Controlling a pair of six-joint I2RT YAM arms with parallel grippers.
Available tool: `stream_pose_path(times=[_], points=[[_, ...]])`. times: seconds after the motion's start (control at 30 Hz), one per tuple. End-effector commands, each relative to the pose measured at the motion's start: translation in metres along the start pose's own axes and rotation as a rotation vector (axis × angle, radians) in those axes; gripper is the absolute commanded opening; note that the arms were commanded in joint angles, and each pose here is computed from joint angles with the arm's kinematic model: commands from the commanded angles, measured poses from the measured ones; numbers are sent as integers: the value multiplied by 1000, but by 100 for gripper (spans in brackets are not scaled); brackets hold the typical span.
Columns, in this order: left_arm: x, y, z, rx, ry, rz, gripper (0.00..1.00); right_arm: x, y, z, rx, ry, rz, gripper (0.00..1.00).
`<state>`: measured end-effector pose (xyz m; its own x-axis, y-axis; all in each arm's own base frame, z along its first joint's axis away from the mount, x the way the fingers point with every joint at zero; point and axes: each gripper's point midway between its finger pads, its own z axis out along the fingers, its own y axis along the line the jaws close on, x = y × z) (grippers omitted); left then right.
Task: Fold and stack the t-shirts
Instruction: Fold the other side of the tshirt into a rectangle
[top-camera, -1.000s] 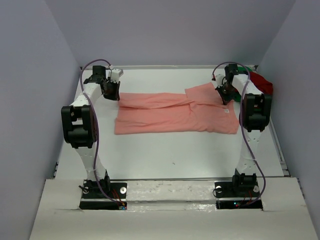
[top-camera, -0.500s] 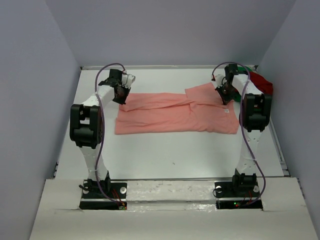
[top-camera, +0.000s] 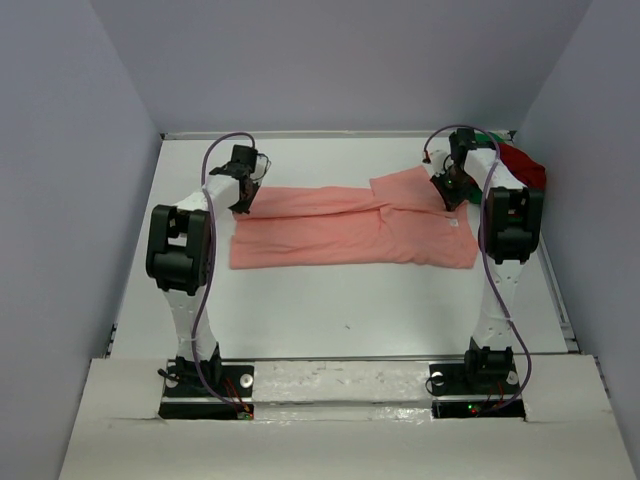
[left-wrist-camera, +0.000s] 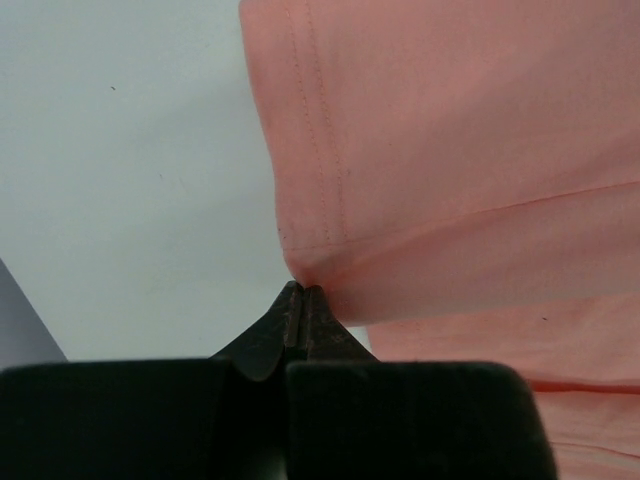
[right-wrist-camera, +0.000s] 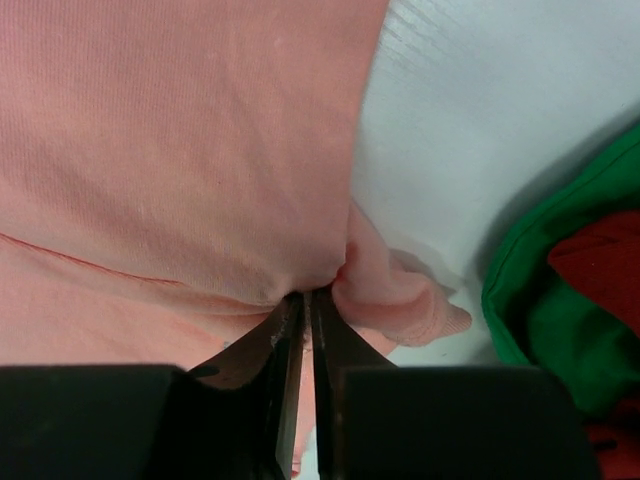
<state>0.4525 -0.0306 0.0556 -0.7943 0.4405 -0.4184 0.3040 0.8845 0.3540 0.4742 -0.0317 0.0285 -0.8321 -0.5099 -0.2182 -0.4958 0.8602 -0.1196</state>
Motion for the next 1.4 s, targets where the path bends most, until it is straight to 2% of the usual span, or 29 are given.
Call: stream_pose_path(times=[0.0,0.07,0.17,0.23,0.4,0.43,0.5,0.57,0.77,1.03,1.27,1.37], points=[[10,11,-1,-89,45,37,0,22,7,4,-39,84,0,23],[14,8,0,-84,67,52,0,22,7,2,-40,85,-5,27],[22,2,2,-63,90,65,0,23,7,-1,-39,84,-11,44],[24,-3,3,-42,97,71,5,23,7,-3,-38,82,-14,50],[29,-8,6,-42,120,87,6,22,6,-8,-34,74,-23,67],[29,-8,7,-45,123,92,7,22,4,-10,-25,77,-23,74],[31,-6,7,-62,136,99,10,21,-1,-14,0,78,-26,79],[34,-3,8,-81,156,107,13,18,-2,-20,7,68,-29,80],[36,2,5,-96,185,119,13,2,-15,-47,54,15,-38,83],[8,29,-26,-180,123,106,20,-24,-29,-81,112,-83,-38,84],[-4,51,-49,-261,106,110,20,-58,-33,-104,100,-214,-15,86],[-7,52,-53,-252,69,81,20,-80,-32,-110,77,-308,-1,87]])
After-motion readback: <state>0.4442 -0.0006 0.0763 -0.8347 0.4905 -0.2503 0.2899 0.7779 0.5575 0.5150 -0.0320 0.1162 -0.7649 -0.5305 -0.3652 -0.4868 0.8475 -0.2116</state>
